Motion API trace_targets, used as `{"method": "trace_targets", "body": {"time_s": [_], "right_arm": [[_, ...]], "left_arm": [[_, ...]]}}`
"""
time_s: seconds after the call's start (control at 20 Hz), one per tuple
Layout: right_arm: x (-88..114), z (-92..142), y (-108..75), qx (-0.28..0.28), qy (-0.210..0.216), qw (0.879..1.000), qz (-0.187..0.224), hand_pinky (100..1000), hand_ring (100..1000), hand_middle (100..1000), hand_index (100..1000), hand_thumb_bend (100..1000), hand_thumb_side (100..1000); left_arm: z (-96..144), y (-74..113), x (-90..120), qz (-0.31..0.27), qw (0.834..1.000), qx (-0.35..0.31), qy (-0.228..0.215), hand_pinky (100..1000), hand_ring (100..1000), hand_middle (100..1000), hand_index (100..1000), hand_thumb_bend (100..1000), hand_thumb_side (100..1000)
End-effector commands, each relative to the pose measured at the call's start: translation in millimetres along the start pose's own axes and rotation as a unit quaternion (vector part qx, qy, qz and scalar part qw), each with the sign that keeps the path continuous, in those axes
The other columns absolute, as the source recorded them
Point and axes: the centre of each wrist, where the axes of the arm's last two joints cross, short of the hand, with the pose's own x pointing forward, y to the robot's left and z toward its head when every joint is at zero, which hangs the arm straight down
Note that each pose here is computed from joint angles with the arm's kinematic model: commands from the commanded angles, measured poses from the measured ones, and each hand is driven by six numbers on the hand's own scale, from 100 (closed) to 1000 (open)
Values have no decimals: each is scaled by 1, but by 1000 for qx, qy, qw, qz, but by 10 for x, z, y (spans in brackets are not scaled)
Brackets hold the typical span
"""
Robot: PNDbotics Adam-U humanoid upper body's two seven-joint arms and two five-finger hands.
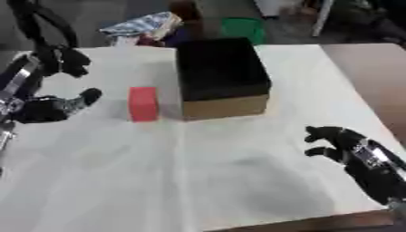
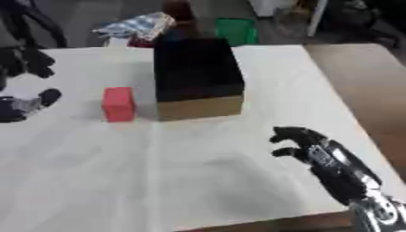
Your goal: Pick up objects on the table and place them in the box.
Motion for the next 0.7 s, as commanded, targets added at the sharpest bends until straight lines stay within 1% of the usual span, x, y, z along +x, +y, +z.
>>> {"method": "trace_targets", "body": {"time_s": [0.05,0.25,0.45,0.7], "right_arm": [[52,-21,-31,3,-7,1000,8,758,1000,710,819,100,809],[49,-21,-28,5,-6,1000,8,758,1000,710,819,100,809],[46,-25,-21,7,-6,1000,7,758,1000,710,819,100,810],[39,-28,-12,11,-4,1000,5,757,1000,710,819,100,810]], "left_arm": [[-64,134,37,-46,999,-13,0,690,671,692,714,577,340],[-174,150,-2,-94,994,-47,11,712,703,721,741,636,349],[-327,160,-77,-149,985,-86,29,727,718,734,763,687,321],[-526,96,-220,-201,971,-116,53,738,737,751,783,725,300]]}}
